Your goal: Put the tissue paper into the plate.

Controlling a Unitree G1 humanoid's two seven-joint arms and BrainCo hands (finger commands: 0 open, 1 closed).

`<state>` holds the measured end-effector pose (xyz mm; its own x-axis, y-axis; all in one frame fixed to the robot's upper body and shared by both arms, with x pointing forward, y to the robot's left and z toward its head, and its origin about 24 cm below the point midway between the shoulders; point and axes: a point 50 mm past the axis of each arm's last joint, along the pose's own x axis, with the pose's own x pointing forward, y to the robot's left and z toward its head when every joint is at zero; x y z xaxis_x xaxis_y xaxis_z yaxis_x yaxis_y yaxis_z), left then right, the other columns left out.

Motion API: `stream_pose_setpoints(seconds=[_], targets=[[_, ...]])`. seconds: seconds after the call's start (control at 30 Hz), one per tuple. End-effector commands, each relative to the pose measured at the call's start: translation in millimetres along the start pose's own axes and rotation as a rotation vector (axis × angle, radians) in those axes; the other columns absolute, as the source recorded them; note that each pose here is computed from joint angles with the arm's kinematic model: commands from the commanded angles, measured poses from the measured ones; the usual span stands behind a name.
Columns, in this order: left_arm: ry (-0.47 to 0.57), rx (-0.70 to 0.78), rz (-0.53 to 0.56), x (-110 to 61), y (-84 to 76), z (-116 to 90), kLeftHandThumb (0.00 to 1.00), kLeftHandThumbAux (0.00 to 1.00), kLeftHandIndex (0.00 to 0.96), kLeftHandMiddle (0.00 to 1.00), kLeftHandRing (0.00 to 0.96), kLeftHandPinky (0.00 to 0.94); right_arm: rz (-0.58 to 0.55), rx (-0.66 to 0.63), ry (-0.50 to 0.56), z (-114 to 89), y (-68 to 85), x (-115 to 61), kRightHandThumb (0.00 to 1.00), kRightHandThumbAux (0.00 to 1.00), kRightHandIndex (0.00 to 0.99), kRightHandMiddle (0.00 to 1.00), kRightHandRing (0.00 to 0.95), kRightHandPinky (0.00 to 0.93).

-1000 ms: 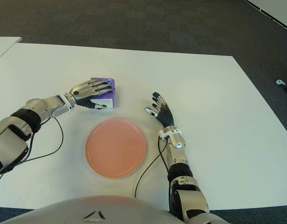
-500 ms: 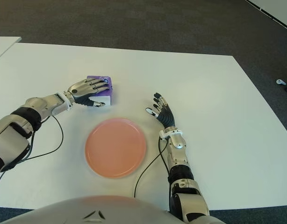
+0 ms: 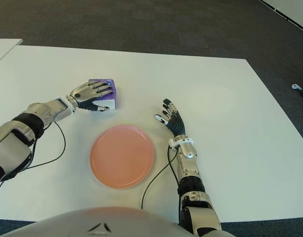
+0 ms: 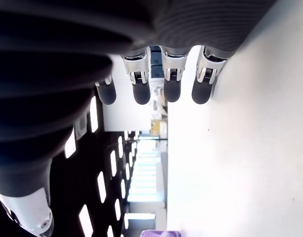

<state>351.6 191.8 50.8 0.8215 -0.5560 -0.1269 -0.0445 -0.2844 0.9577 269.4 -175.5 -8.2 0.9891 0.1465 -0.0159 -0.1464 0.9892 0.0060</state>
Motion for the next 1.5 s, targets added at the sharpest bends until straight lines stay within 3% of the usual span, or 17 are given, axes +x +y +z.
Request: stream_pose_setpoints(seconds=[0.03,0.53,1.0,1.23,1.5], targets=[[0.011,0.030,0.027,-5.0,-4.3,-1,0.164,0.079,0.000,0.000,0.000,0.000,-0.035,0.067,0.252,-48,-0.4,-36.5,0.000,0.668,0.000,0.000,0.000,0.000],[0.013,0.063,0.278,-12.8,16.9,-12,0.165,0.109,0.000,0.000,0.000,0.000,-0.016,0.058,0.262,-49,0.3,-41.2,0.000,0.667,0.000,0.000,0.000,0.000],[0.040,0.057,0.467,-23.2,24.5,-15,0.144,0.148,0.000,0.000,0.000,0.000,0.001,0.053,0.273,-55,-0.7,-42.9,0.000,0.667,0.000,0.000,0.000,0.000],[0.048,0.035,0.519,-29.8,26.1,-17,0.185,0.141,0.000,0.000,0.000,0.000,0.044,0.027,0.242,-54,-0.6,-44.6,0.000,0.646,0.000,0.000,0.000,0.000],[0.086,0.017,0.497,-33.8,17.6,-19,0.207,0.122,0.000,0.000,0.000,0.000,0.020,0.053,0.281,-55,1.1,-44.7,0.000,0.638,0.000,0.000,0.000,0.000]])
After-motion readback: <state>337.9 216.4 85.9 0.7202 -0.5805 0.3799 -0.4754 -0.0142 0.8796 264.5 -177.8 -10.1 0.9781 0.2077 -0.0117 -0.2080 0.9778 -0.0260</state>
